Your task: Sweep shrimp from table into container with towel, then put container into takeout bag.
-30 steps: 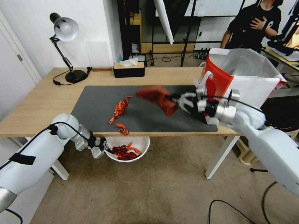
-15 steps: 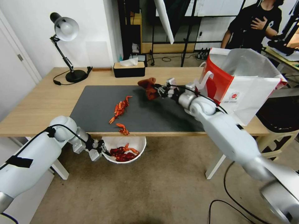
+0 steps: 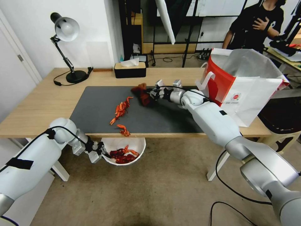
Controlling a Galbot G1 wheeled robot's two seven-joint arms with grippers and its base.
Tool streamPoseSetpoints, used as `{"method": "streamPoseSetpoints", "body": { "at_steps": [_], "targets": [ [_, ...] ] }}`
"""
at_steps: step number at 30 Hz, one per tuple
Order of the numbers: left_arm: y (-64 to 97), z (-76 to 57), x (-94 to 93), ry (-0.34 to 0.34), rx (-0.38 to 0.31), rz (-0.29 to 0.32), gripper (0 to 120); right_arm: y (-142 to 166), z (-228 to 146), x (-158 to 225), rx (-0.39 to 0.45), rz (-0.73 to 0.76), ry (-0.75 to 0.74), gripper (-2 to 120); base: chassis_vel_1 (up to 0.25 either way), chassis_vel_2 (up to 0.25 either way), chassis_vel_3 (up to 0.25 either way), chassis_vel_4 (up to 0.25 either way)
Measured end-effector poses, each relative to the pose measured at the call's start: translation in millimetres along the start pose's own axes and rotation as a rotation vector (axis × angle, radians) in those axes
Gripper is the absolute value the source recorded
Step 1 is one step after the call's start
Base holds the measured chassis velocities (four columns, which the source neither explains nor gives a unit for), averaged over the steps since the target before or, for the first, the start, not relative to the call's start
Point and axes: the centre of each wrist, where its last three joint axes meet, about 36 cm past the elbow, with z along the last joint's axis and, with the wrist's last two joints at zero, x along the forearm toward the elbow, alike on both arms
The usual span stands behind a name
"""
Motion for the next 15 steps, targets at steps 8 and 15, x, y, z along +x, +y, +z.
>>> {"method": "streamPoseSetpoints", "body": {
  "at_steps": [8,15],
  "targets": [
    [4.2,3.8,2.4,0.005,-0.001,-0.002,0,-5,-3,-10,0.043,-0.141,0.010,2,0.000,0.000,0.000,0.000],
    [3.6,6.6,4.5,0.008,0.004,-0.004,0,-10,-2,-25,0.087,-0.234,-0.003,2,0.000,0.000,0.000,0.000]
  ]
}}
